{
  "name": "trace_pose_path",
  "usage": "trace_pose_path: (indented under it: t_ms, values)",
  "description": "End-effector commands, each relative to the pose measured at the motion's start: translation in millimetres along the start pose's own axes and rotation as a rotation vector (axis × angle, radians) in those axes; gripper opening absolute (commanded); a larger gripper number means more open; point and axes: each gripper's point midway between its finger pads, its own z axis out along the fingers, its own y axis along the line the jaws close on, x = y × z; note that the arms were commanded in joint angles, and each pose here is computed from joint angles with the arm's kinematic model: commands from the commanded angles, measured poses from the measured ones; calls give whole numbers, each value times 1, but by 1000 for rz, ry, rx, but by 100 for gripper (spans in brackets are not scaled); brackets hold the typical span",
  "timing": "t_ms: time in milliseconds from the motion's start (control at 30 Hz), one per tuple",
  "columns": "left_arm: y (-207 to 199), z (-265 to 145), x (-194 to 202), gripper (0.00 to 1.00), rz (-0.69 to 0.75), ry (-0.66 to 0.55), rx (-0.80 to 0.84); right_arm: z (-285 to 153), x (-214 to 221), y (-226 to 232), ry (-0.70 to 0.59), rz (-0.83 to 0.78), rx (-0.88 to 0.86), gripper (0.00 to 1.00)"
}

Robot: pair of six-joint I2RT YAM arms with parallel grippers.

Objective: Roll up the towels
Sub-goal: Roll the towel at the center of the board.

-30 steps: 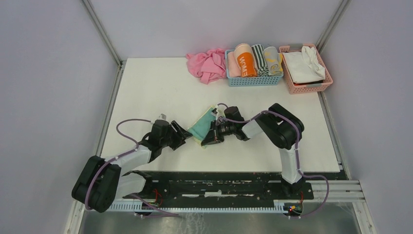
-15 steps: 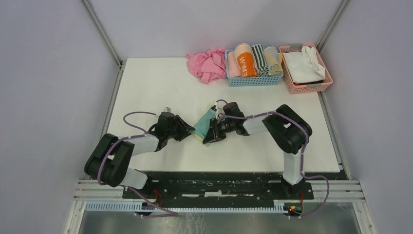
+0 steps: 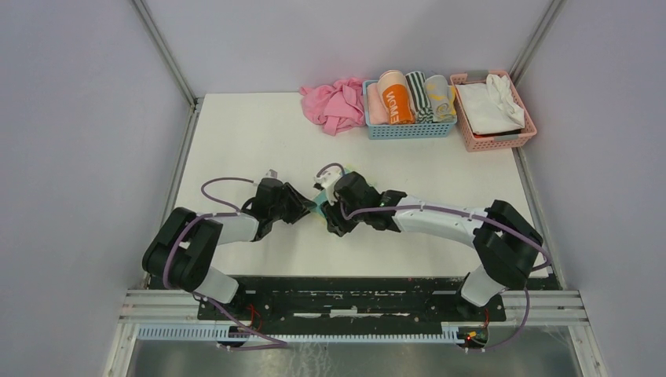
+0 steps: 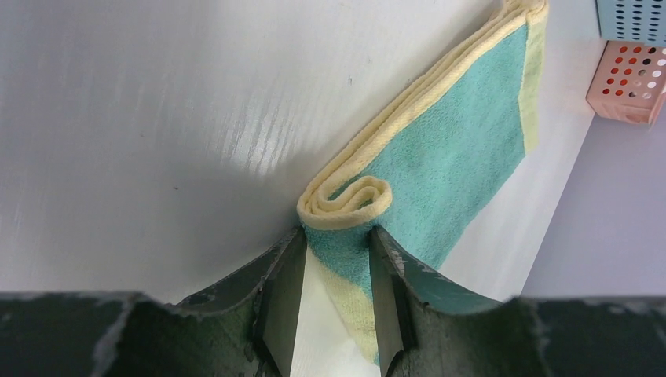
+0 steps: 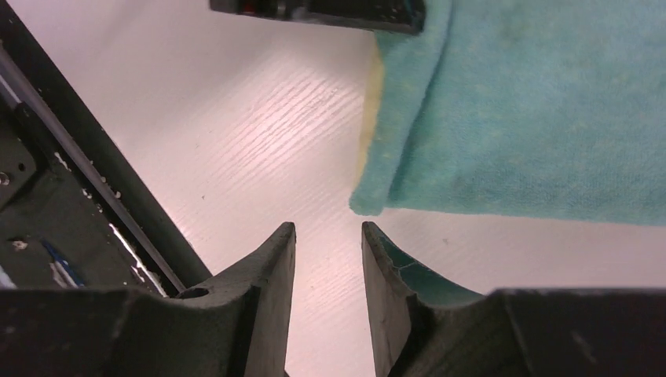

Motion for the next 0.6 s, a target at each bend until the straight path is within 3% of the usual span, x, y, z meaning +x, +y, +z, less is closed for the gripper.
trace_pose_path:
  t_ms: [0,233,567]
  values:
    - [78,-6,29,45,26,79,-274,-7,-22,5,-49,-252,134,43]
    - [77,-5,31,44,26,89,-271,25,-23,14,-11,-374,220,43]
    - [75,-4,31,44,26,95,-265,41,-12,-2,45,-400,299,44]
